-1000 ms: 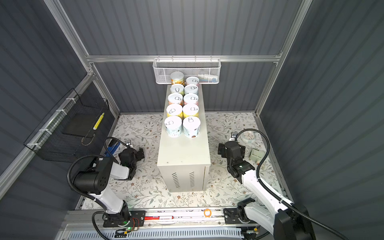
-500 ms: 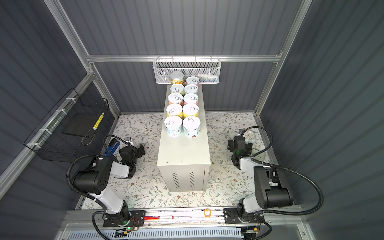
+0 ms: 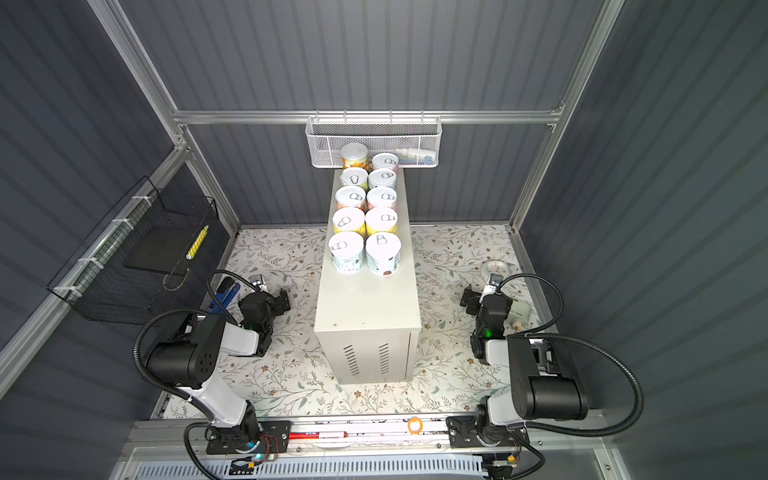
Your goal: Place and organize the canned foods onto the counter
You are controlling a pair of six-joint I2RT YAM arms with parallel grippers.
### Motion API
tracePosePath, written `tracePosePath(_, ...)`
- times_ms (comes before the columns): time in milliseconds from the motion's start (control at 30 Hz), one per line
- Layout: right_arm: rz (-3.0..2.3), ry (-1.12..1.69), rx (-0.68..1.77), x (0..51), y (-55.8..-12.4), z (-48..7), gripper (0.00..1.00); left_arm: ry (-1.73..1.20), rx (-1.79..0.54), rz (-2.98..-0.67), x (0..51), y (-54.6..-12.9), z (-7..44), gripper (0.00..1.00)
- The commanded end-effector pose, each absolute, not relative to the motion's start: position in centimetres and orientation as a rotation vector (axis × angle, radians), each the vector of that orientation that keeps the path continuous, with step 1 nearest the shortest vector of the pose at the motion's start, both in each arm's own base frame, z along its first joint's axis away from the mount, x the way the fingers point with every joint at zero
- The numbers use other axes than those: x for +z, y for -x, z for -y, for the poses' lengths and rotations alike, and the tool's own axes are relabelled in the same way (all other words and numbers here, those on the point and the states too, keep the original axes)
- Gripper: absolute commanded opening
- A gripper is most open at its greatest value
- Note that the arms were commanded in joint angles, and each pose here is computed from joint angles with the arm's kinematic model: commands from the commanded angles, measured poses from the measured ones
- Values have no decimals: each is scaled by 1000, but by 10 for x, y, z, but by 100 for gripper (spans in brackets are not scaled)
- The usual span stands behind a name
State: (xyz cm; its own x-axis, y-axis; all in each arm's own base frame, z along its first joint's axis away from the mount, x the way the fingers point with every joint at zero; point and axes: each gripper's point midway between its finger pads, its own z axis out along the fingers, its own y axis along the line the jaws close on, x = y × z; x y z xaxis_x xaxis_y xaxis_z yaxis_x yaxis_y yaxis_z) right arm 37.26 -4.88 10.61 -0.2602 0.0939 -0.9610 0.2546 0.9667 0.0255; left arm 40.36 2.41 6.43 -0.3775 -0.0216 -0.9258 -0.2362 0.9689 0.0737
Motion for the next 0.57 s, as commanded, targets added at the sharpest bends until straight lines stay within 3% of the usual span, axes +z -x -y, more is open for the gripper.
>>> tracePosePath(0,-1785,-250,-143,121,-379,46,99,176,229,-1935,69,-409,-22,99)
tracePosePath(533,-1786,-245,-140,121,-380,46,99,175,232,-1936,69,-410,-22,100)
